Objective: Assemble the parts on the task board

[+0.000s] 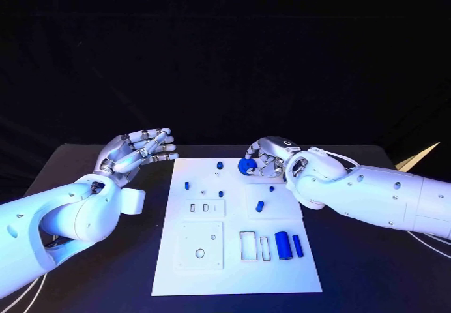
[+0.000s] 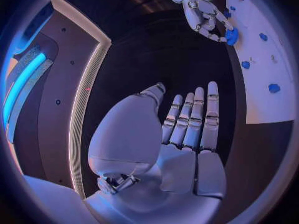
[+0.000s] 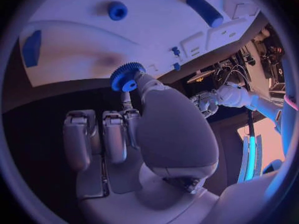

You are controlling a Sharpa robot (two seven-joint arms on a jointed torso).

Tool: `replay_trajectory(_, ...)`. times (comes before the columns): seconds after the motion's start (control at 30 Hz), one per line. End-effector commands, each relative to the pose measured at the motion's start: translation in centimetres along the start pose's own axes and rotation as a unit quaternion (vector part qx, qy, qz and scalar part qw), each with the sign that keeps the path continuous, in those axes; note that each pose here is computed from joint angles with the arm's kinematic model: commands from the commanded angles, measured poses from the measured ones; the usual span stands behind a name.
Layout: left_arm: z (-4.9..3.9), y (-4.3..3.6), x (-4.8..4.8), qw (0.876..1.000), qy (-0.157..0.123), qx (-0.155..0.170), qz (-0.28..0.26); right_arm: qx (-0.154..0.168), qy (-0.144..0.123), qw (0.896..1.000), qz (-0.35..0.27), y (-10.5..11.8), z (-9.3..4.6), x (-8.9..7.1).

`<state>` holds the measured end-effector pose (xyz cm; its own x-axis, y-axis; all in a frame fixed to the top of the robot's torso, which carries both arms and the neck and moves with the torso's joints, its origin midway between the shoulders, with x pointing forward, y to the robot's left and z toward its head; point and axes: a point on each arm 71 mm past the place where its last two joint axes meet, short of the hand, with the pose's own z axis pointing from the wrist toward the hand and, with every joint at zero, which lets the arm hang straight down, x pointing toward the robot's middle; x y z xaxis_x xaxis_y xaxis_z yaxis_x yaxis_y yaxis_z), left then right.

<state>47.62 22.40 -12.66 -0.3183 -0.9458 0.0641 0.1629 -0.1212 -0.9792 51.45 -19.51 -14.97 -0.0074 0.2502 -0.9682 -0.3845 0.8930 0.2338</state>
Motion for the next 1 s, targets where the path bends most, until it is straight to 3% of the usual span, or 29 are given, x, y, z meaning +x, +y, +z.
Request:
replay_trajectory(0.03, 0.05, -0.07, 0.18, 1.000, 0.004, 0.001, -0.001, -0.024, -0.013, 1.000, -0.015, 1.7, 0.2, 0.2)
replay_trajectory(0.43, 0.09, -0.06, 0.38, 1.000, 0.006, 0.001, -0.003, -0.049, -0.018, 0.998, -0.034, 4.9, 2.0, 1.7)
replay_trajectory(1.0, 0.15, -0.04, 0.55, 1.000, 0.007, 0.001, -0.003, -0.053, 0.003, 0.998, -0.036, 6.7, 3.4, 4.3)
